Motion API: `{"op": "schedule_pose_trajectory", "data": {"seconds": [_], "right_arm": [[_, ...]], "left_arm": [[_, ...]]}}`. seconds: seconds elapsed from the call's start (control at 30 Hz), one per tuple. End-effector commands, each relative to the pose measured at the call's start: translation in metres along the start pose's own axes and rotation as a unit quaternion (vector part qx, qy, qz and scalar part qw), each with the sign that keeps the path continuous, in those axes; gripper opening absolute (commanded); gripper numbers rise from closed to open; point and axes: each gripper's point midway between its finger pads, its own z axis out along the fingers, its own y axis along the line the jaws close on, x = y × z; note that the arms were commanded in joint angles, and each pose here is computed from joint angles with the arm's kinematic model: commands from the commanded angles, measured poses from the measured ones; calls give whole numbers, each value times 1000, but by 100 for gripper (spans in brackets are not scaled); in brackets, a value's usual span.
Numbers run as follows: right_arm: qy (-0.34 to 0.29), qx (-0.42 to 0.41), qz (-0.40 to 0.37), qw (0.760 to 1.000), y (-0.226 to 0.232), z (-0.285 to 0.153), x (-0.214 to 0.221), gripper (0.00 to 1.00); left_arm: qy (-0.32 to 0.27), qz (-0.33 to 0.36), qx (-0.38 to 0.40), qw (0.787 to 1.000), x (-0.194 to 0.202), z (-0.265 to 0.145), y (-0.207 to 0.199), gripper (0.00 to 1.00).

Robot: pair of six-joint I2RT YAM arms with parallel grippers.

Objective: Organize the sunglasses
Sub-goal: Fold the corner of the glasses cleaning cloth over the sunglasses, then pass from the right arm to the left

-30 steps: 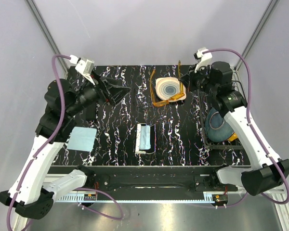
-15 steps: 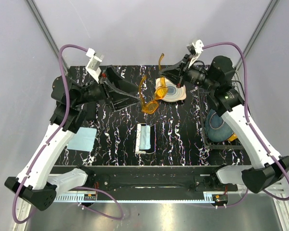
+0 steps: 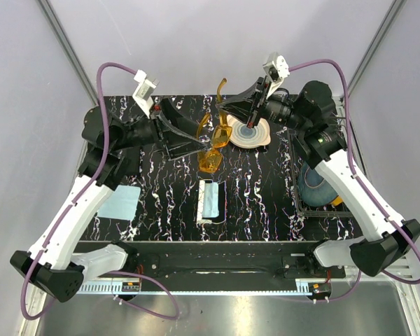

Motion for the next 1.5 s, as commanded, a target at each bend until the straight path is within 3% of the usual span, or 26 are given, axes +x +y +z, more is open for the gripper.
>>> {"op": "schedule_pose_trajectory", "data": {"seconds": [0.0,0.27,0.4,0.53,0.7,0.8,0.9,1.2,1.47], "right_arm": [[-46,-50,-35,997,28,2,-41,0],[-52,-69,-44,995,38,4,-46,0],[-52,-62,-57,995,34,4,-46,0],[-44,-45,-80,995,26,4,-39,0],[-38,-39,-86,995,24,4,-34,0],[-38,-42,-87,995,25,5,-33,0],[-38,-40,-89,995,24,6,-32,0],[-37,-27,-94,995,14,13,-26,0],[-24,-15,-87,996,5,16,-11,0]], "left_arm": [[7,0,-44,999,5,1,24,78],[30,-15,-87,996,21,-1,51,88],[42,-10,-104,994,25,-5,55,98],[0,-2,-180,984,7,-17,68,99],[-51,-55,-219,973,-2,-32,79,99],[-51,-125,-221,966,4,-31,90,99],[-13,-182,-158,970,15,-18,82,85],[43,-250,-83,964,32,-12,69,63],[46,-252,-48,965,28,-10,58,57]]}}
